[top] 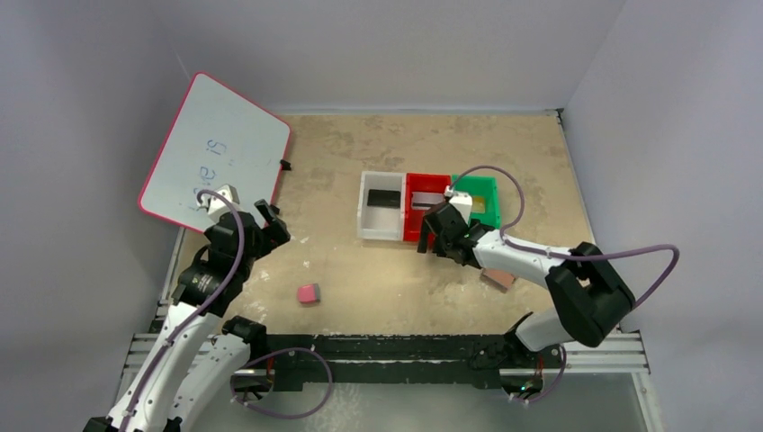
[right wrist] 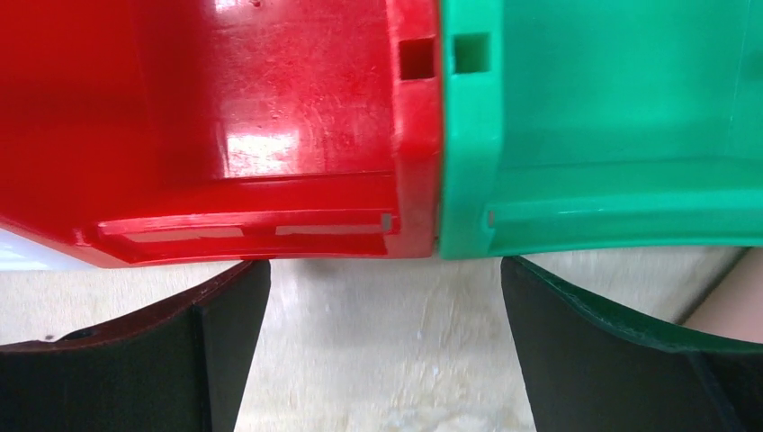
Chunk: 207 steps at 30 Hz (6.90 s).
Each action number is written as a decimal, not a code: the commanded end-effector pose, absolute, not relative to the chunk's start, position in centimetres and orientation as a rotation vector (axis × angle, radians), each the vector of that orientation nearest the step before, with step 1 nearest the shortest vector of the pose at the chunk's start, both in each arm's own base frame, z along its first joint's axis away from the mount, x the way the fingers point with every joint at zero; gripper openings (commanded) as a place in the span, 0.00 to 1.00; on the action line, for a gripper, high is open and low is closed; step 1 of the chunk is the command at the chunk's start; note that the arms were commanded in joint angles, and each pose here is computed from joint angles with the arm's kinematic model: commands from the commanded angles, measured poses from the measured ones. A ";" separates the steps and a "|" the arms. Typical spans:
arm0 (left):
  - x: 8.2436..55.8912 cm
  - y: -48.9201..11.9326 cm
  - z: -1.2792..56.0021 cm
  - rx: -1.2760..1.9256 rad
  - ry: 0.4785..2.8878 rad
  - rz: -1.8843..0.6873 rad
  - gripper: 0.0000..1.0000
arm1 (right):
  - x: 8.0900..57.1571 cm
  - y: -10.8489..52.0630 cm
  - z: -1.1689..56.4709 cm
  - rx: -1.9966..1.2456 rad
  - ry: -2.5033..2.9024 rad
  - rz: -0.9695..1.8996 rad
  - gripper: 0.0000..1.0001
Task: Take the credit cards out of the card holder
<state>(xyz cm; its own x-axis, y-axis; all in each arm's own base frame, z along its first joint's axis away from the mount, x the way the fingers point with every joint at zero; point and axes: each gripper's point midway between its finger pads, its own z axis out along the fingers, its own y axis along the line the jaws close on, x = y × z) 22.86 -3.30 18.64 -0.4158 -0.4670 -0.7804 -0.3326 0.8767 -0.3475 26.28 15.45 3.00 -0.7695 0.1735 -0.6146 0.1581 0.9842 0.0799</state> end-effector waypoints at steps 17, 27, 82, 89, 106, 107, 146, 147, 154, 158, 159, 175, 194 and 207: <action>23.6 -2.9 18.8 -0.602 2.029 -0.133 0.91 | 34.1 14.0 14.3 0.183 2.169 -0.018 1.00; 23.7 -2.8 18.6 -0.607 2.033 -0.121 0.91 | 39.0 13.9 12.7 0.140 2.226 -0.041 1.00; 23.3 -3.0 19.5 -0.598 2.000 -0.164 0.91 | 32.2 0.2 13.6 0.852 2.132 -0.206 1.00; 23.3 -3.4 19.6 -0.584 2.007 -0.185 0.91 | 27.8 -1.4 7.6 1.139 2.140 -0.080 1.00; 23.2 -3.3 19.8 -0.585 1.998 -0.188 0.91 | 24.8 8.2 2.6 0.893 2.432 0.326 0.72; 23.2 -3.3 19.7 -0.585 1.999 -0.186 0.91 | 24.2 8.8 2.9 0.909 2.434 0.320 0.72; 23.3 -3.3 19.5 -0.586 2.007 -0.182 0.91 | 30.1 7.5 5.7 0.557 2.357 0.141 0.70; 23.3 -3.3 19.5 -0.587 2.008 -0.180 0.91 | 30.2 6.9 5.4 0.573 2.358 0.096 0.70; 23.3 -3.3 19.5 -0.587 2.010 -0.179 0.91 | 29.3 6.2 3.4 0.609 2.411 0.017 0.70; 23.3 -3.3 19.4 -0.587 2.012 -0.178 0.91 | 29.0 7.0 2.6 0.575 2.455 0.045 0.70; 23.4 -3.3 19.4 -0.586 2.012 -0.178 0.91 | 28.8 7.3 2.4 0.567 2.469 0.050 0.70; 23.3 -3.4 19.4 -0.584 2.011 -0.182 0.91 | 24.8 13.5 3.1 0.411 2.543 0.245 0.69; 23.6 -4.4 18.6 -0.543 2.065 -0.208 0.92 | 25.1 25.7 8.5 -0.129 2.393 0.071 0.79; 24.1 -7.4 20.9 -0.367 2.029 -0.391 0.98 | 18.6 26.6 5.5 0.386 2.540 0.588 0.84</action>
